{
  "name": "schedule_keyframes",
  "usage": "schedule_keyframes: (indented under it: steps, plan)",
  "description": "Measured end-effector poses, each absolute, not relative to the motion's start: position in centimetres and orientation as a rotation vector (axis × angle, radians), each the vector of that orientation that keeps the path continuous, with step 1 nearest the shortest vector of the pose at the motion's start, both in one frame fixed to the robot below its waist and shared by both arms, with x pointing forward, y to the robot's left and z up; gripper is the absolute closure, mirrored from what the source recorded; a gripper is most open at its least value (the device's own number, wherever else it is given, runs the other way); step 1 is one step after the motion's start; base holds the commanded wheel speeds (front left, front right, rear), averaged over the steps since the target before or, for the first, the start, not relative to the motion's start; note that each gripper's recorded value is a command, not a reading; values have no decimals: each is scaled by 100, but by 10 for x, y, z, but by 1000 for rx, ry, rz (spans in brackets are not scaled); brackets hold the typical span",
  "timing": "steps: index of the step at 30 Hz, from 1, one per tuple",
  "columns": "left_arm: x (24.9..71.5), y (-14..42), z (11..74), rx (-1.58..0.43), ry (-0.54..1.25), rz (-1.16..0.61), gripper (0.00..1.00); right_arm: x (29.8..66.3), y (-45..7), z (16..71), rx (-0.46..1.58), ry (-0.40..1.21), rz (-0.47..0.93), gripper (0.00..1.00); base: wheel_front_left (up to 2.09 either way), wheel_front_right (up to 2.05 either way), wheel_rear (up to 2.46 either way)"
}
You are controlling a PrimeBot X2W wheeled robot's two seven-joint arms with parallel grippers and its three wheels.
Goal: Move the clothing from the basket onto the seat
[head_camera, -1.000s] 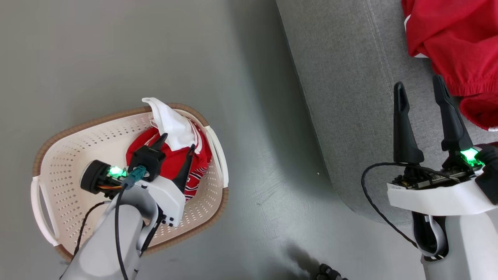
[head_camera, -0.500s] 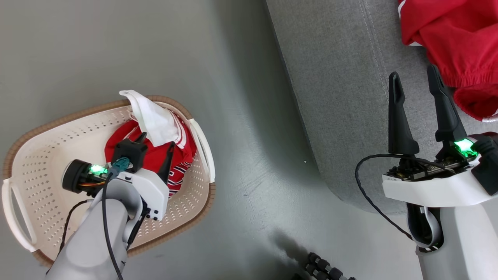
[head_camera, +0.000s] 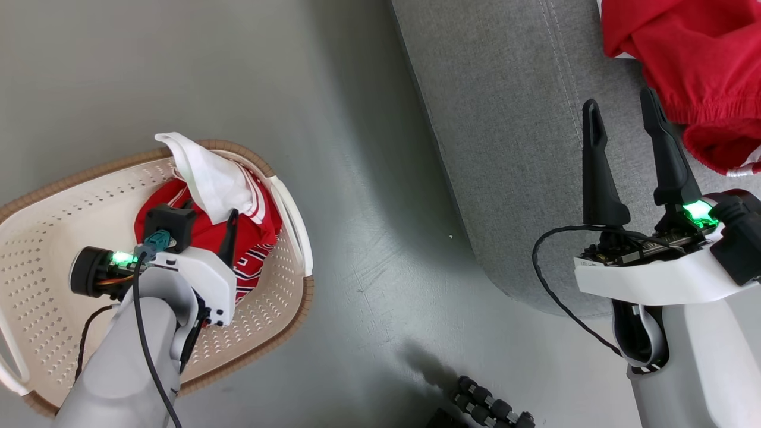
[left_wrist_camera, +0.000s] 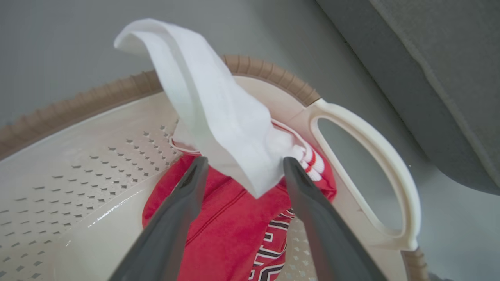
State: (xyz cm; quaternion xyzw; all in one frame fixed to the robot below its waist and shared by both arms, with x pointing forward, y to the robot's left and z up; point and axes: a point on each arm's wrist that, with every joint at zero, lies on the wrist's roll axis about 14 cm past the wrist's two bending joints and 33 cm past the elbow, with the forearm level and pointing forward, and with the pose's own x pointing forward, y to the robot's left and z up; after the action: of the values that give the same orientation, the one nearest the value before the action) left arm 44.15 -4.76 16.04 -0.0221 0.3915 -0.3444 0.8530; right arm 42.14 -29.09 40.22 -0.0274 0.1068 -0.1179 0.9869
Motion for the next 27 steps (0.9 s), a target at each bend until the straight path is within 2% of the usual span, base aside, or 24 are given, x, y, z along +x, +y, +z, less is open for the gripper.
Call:
schedule_keyframes:
  steps: [12, 13, 14, 15, 16, 17, 20, 22, 27]
  plan:
    - [447, -68, 161, -94, 815, -738, 0, 424, -291, 395, -55, 231, -233, 0, 0, 0, 0]
    - [447, -69, 161, -94, 814, -741, 11, 424, -292, 394, -55, 234, -234, 0, 0, 0, 0]
    - [447, -70, 161, -94, 814, -744, 27, 423, -292, 394, -56, 235, -236, 0, 0, 0, 0]
    - [447, -70, 161, -94, 814, -744, 48, 423, -292, 394, -56, 235, -236, 0, 0, 0, 0]
    - [447, -71, 162, -95, 813, -749, 58, 423, -293, 394, -56, 236, -237, 0, 0, 0, 0]
    - [448, -71, 162, -95, 810, -750, 58, 423, -293, 394, -56, 235, -239, 0, 0, 0, 0]
    - [448, -71, 163, -94, 805, -750, 86, 428, -294, 397, -58, 224, -235, 0, 0, 0, 0]
    - [449, -70, 165, -97, 793, -747, 100, 428, -293, 397, -57, 220, -234, 0, 0, 0, 0]
    - [455, -67, 171, -101, 758, -738, 100, 433, -291, 399, -52, 209, -225, 0, 0, 0, 0]
